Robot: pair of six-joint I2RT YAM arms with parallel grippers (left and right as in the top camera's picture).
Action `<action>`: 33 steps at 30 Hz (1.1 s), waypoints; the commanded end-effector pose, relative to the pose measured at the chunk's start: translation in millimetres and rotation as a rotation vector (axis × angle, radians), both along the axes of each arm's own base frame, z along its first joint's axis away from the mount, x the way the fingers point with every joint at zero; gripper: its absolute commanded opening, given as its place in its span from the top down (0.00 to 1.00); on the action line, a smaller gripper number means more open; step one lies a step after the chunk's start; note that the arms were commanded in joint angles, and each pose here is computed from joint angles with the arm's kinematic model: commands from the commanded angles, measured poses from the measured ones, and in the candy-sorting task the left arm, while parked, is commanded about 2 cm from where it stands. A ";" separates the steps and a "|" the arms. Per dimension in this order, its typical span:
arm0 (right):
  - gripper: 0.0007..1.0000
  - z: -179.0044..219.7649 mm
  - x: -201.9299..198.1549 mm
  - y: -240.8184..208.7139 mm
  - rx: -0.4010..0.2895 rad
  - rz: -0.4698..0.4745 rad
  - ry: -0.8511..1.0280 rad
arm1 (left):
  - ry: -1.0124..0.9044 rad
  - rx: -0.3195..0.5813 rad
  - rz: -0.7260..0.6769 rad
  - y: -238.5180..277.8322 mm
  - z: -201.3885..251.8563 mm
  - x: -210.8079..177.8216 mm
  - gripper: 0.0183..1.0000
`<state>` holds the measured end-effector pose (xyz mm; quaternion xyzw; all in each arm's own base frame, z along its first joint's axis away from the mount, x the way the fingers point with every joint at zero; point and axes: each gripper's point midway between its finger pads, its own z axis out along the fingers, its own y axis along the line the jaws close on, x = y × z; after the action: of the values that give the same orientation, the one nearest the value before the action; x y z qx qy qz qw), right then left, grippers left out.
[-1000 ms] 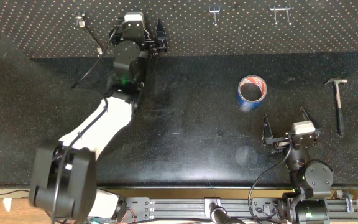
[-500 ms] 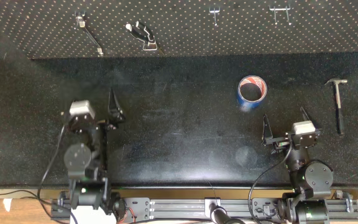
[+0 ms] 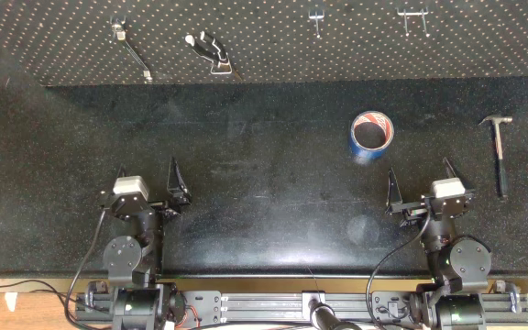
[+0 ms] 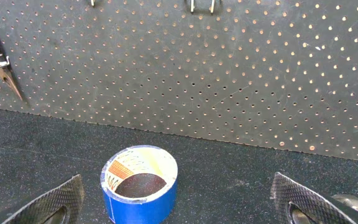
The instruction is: Place Tools Onto Pegboard
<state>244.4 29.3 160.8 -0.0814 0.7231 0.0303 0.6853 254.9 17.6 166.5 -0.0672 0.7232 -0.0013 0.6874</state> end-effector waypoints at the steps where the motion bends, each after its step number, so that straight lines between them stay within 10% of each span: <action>1: 0.02 -1.1 -0.5 1.7 -0.006 0.008 0.000 | -0.024 -0.001 -0.029 -5.0 2.6 -2.0 0.00; 33: 0.02 -1.1 -0.5 1.7 -0.006 0.008 0.000 | 0.025 -0.004 -0.054 -7.9 -11.3 -9.1 0.00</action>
<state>244.4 29.3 160.8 -0.0814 0.7231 0.0303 0.6853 246.2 13.3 155.8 -0.0562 0.7330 -0.0141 0.6777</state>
